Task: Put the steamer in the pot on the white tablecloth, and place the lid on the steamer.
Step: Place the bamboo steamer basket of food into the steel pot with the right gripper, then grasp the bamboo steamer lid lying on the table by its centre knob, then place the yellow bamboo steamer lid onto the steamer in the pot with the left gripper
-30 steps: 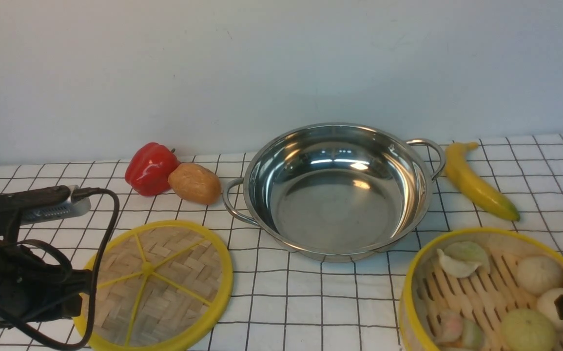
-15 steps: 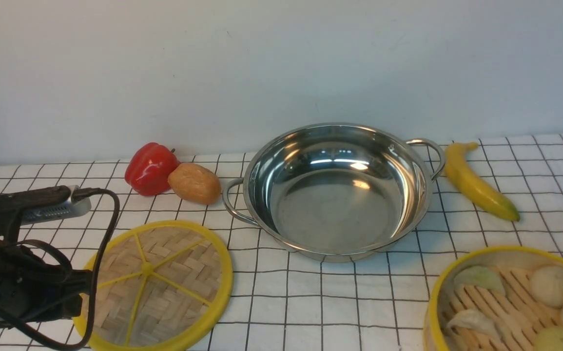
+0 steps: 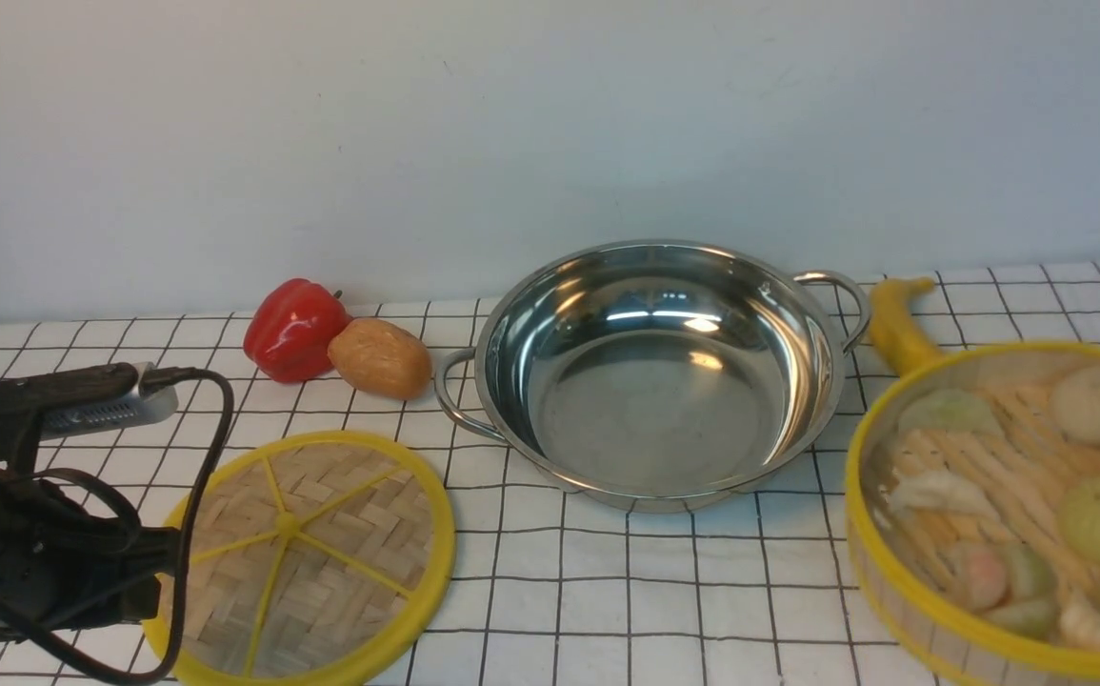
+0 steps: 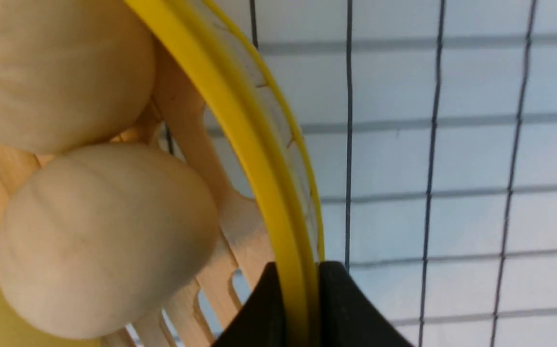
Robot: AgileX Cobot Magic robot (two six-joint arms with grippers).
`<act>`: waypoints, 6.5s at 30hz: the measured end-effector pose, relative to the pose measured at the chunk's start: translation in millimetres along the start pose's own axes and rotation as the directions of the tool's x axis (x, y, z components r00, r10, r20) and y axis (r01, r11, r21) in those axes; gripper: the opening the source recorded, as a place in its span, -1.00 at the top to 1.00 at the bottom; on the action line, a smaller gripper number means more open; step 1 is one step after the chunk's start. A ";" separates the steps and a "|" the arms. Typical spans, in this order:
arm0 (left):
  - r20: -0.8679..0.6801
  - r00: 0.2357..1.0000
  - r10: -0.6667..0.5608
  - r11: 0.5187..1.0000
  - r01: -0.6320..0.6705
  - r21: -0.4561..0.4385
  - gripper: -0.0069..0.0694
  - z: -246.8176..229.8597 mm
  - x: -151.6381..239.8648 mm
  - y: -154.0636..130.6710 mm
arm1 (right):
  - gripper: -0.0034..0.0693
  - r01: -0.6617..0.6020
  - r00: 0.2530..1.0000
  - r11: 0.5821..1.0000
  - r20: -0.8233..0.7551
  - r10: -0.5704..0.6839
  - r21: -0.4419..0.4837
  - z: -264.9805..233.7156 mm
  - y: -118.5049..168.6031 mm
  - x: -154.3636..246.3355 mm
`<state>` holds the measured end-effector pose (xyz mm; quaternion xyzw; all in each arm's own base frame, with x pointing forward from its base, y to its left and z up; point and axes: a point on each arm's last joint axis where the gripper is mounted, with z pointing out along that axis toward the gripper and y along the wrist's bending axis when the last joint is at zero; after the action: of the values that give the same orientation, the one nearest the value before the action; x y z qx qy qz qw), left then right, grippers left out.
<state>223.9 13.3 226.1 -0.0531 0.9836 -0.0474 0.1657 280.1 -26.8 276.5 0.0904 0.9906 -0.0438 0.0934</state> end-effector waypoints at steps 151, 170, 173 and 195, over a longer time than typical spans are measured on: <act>-0.128 0.967 0.221 0.975 -0.218 0.035 0.31 99.2 -79.1 -49.5 | 0.39 0.358 0.626 0.903 0.779 -0.045 -0.236 -223.1 5.6 150.4; -0.077 0.938 0.338 0.929 -0.345 -0.130 0.51 -11.3 -162.7 -72.6 | 0.31 0.358 0.627 0.903 0.778 -0.045 -0.236 -223.1 5.6 150.4; 0.025 0.897 0.441 0.897 -0.439 -0.058 0.51 -23.7 -178.7 -124.6 | 0.29 0.358 0.627 0.903 0.778 -0.045 -0.236 -223.1 5.6 150.4; 0.155 0.671 0.726 0.680 -0.733 -0.011 0.51 38.5 -173.7 -308.5 | 0.25 0.356 0.643 0.905 0.764 -0.055 -0.234 -221.3 5.2 151.7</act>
<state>427.3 -274.1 279.8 0.3449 0.9064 0.0011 0.2438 95.4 27.2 463.4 -0.0698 0.8594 0.0970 0.4972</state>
